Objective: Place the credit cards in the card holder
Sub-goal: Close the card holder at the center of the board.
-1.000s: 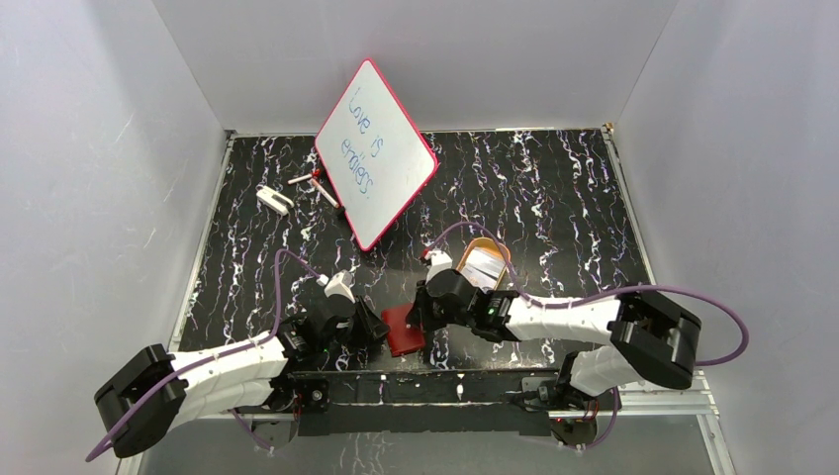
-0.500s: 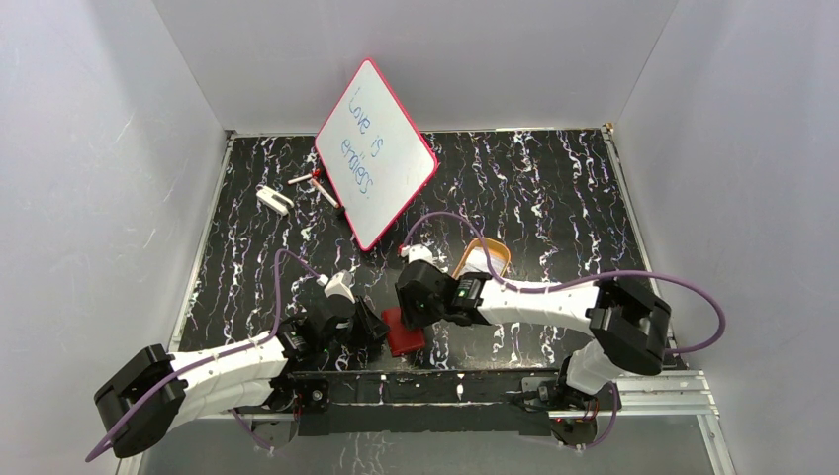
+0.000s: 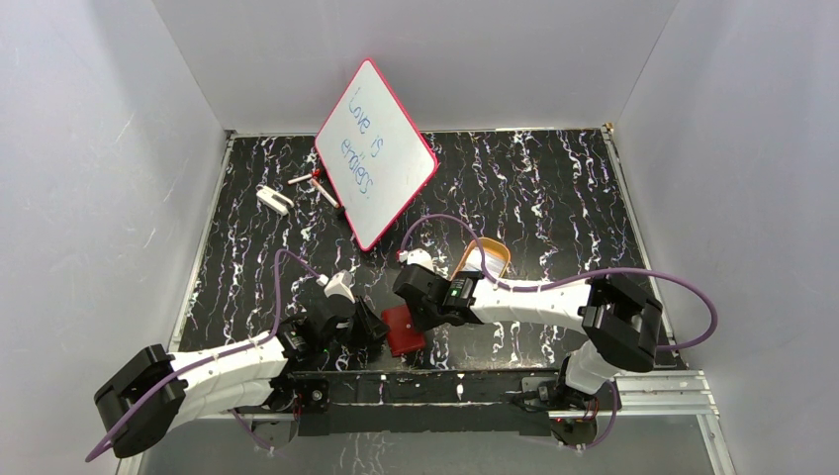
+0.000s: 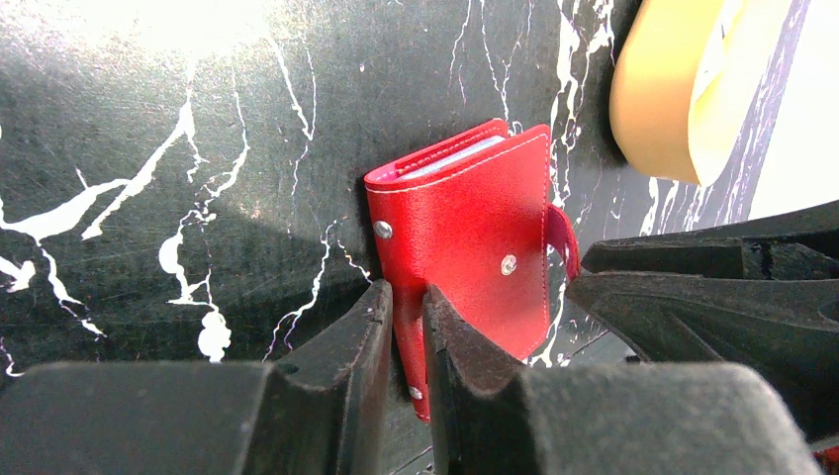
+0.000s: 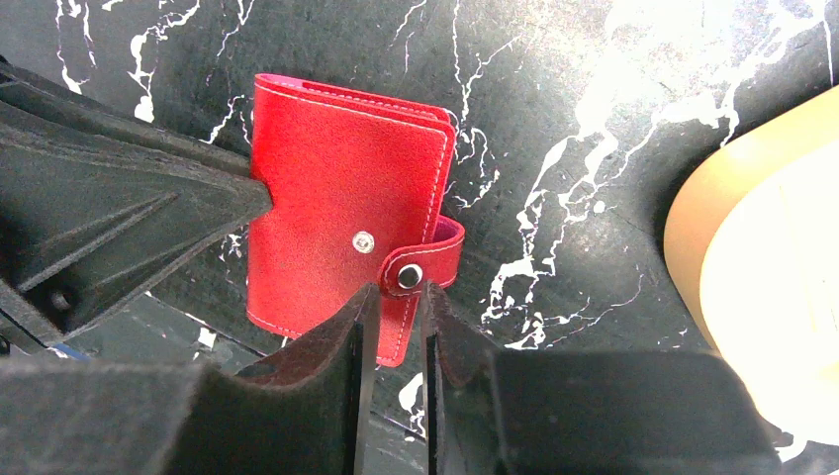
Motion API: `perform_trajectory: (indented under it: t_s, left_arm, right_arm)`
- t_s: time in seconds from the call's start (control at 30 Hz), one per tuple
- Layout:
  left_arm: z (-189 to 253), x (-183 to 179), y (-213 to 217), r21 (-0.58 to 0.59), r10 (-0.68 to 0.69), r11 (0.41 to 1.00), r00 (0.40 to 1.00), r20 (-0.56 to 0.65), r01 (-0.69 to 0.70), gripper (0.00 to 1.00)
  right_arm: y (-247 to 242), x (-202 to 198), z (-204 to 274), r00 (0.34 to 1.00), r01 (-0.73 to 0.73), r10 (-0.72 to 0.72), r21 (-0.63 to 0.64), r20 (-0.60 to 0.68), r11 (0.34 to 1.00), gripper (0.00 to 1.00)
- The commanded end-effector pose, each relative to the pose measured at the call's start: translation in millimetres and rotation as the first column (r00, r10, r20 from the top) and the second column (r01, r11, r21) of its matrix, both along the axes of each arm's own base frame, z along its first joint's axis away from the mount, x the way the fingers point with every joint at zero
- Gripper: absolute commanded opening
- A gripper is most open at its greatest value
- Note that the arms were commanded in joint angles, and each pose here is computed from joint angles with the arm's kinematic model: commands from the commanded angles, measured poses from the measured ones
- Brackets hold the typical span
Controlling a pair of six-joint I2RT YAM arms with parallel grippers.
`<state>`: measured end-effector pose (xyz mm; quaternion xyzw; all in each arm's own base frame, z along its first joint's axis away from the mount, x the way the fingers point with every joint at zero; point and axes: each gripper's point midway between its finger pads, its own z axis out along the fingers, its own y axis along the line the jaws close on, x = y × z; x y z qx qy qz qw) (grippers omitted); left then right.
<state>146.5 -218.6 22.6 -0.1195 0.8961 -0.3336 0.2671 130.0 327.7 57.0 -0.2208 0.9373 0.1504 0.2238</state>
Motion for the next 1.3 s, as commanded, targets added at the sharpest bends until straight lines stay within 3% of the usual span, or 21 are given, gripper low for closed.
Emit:
perform_trajectory:
  t_s: [0.0, 0.17, 0.37, 0.63, 0.87, 1.0, 1.07, 1.2, 1.27]
  left_arm:
    - [6.5, 6.1, -0.1, 0.003, 0.017, 1.000, 1.000, 0.017, -0.017, 0.16]
    - [6.3, 5.8, 0.1, 0.002, 0.018, 1.000, 1.000, 0.015, -0.018, 0.16]
    - [6.4, 5.8, -0.1, 0.000, 0.018, 1.000, 1.000, 0.016, -0.018, 0.16]
    - [6.2, 5.6, -0.1, 0.000, 0.017, 1.000, 1.000, 0.015, -0.017, 0.16]
    - [6.5, 5.4, 0.4, -0.001, 0.018, 1.000, 1.000, 0.016, -0.018, 0.16]
    - [6.9, 5.6, 0.2, -0.003, 0.019, 1.000, 1.000, 0.017, -0.019, 0.16]
    - [6.8, 5.6, 0.3, -0.002, 0.019, 1.000, 1.000, 0.016, -0.019, 0.16]
    - [7.1, 5.7, 0.0, -0.004, 0.020, 1.000, 1.000, 0.016, -0.020, 0.16]
    - [7.5, 6.2, 0.0, -0.004, 0.021, 1.000, 1.000, 0.018, -0.021, 0.16]
  right_arm:
    - [7.0, 6.3, 9.8, 1.000, 0.009, -0.009, 0.013, 0.029, 1.000, 0.28]
    - [15.1, 6.9, 14.1, 0.999, -0.009, 0.008, 0.037, 0.033, 0.999, 0.43]
    - [17.2, 9.9, 14.5, 0.999, -0.009, 0.008, 0.019, 0.041, 1.000, 0.45]
    - [15.6, 10.3, 8.5, 0.999, -0.005, 0.006, -0.016, 0.032, 1.000, 0.34]
    - [12.7, 11.2, 11.0, 0.999, 0.006, -0.006, -0.011, 0.041, 1.000, 0.13]
    - [10.0, 12.4, 12.7, 0.999, 0.013, -0.012, -0.018, 0.048, 1.000, 0.05]
    - [8.8, 13.4, 15.1, 0.998, 0.016, -0.015, -0.017, 0.055, 1.000, 0.10]
    - [10.0, 11.9, 18.5, 0.998, 0.009, -0.009, -0.005, 0.058, 1.000, 0.38]
    - [12.6, 11.6, 21.5, 0.998, 0.002, -0.002, -0.001, 0.065, 1.000, 0.41]
